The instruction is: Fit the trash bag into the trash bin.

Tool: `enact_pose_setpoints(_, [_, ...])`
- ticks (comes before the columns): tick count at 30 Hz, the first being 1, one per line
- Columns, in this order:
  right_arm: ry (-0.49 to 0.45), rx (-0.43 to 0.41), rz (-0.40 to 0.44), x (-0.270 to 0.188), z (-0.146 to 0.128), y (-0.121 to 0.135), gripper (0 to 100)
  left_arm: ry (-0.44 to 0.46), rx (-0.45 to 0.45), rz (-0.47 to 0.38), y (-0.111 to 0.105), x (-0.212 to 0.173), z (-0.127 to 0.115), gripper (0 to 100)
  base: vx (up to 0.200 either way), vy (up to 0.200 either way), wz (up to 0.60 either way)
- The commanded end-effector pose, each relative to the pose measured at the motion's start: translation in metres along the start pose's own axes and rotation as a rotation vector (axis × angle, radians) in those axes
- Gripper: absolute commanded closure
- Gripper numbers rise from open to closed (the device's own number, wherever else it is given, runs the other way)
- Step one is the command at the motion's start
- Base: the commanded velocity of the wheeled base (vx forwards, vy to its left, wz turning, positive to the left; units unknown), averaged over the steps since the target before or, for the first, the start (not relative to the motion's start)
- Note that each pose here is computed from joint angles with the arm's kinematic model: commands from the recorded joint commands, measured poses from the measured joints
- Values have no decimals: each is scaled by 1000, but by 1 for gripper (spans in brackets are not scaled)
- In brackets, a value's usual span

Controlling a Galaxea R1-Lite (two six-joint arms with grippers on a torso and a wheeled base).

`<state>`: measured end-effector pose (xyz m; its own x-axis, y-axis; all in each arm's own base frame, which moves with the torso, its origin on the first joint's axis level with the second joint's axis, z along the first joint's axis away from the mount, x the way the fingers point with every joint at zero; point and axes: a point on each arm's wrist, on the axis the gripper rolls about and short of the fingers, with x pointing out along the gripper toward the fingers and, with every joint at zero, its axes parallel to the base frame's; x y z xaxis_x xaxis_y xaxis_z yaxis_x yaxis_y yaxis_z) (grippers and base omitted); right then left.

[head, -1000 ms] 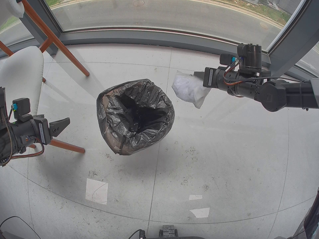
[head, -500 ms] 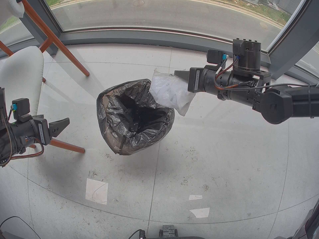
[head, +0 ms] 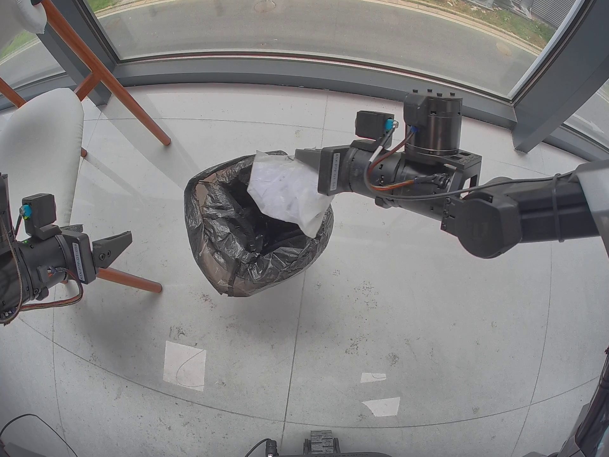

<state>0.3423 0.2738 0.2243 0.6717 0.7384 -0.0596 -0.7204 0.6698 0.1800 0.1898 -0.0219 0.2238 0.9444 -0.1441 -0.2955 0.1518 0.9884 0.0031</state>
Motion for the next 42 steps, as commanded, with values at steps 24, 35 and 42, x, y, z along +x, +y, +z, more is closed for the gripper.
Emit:
enact_pose_setpoints(24, [-269,23,-287,-130,100,-14,0,-126,15,55,10,-40,8,0,0,0,0])
enact_pose_setpoints(35, [-296,-8,-591,-276,85,-23,0,-226,19,93,4,-103,-39,0,0,0,0])
enact_pose_setpoints(42, [-274,-53,-764,-350,30,-12,0,-282,23,95,-2,-127,-93,0,0,0,0])
